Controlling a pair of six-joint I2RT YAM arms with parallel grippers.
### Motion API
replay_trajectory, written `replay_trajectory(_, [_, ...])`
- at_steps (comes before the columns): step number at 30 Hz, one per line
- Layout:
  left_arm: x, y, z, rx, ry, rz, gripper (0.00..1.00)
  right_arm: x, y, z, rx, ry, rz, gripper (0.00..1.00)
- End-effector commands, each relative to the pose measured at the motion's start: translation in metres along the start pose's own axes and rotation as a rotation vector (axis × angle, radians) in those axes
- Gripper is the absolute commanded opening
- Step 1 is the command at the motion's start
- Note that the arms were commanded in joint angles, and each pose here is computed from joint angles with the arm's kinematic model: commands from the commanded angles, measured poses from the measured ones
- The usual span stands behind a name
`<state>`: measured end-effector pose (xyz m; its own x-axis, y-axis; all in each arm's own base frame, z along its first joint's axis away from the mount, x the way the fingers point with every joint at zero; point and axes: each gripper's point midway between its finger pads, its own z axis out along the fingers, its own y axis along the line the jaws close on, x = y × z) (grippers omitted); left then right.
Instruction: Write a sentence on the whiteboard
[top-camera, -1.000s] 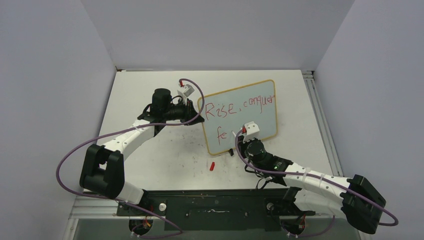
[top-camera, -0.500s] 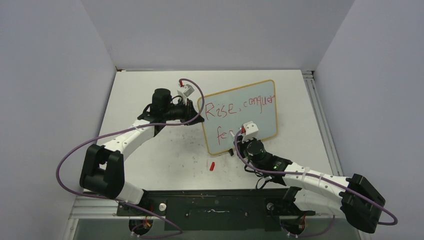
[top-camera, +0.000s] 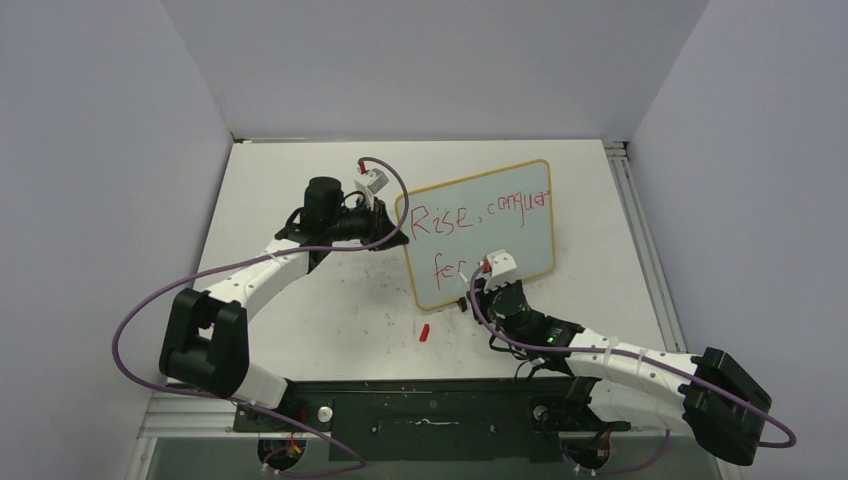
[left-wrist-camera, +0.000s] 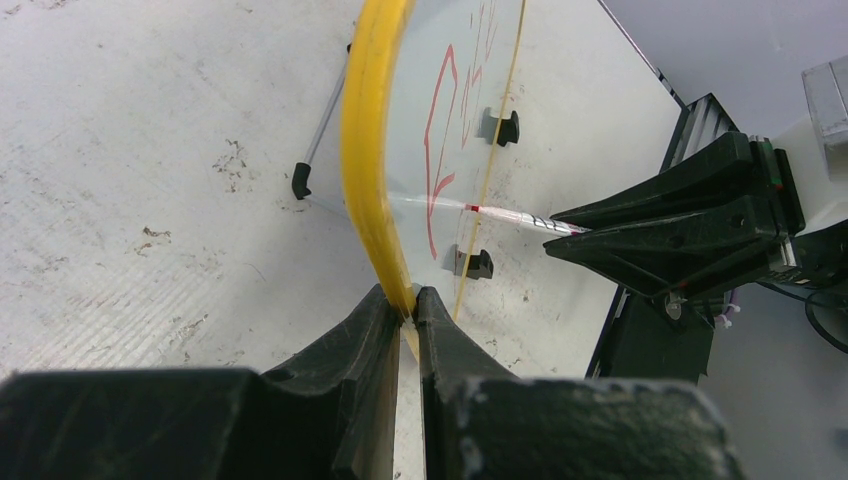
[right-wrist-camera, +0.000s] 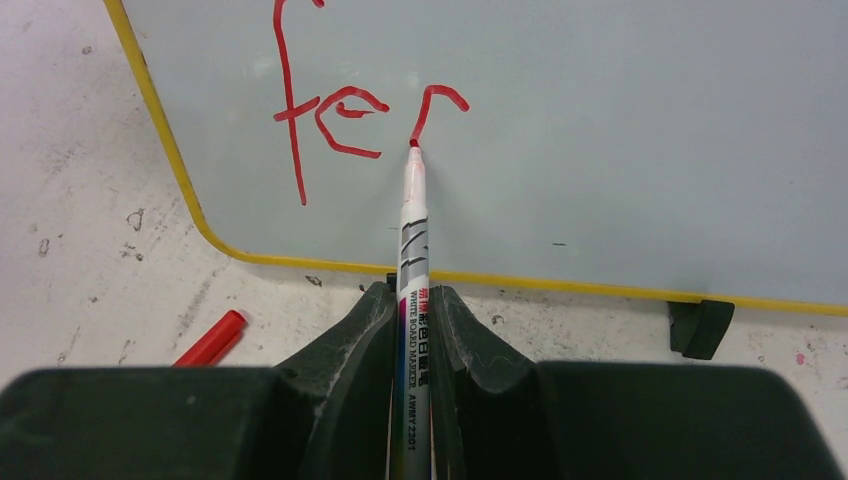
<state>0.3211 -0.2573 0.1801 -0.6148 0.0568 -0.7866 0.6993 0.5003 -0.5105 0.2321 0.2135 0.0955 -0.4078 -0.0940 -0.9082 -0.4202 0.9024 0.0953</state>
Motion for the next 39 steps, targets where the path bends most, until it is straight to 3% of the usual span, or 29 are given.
replay_trajectory(1, [-0.030, -0.019, -0.007, 0.051, -0.070, 0.086, 0.00, -0.002, -0.006, -0.003, 0.038, -0.010, 0.023, 0.05])
replay_trajectory(25, [-0.030, -0.020, -0.007, 0.052, -0.069, 0.084, 0.00, -0.045, -0.009, 0.000, 0.083, -0.117, 0.006, 0.05])
replay_trajectory(39, [-0.030, -0.020, -0.007, 0.052, -0.069, 0.085, 0.00, -0.027, -0.012, 0.000, 0.083, -0.076, 0.016, 0.05])
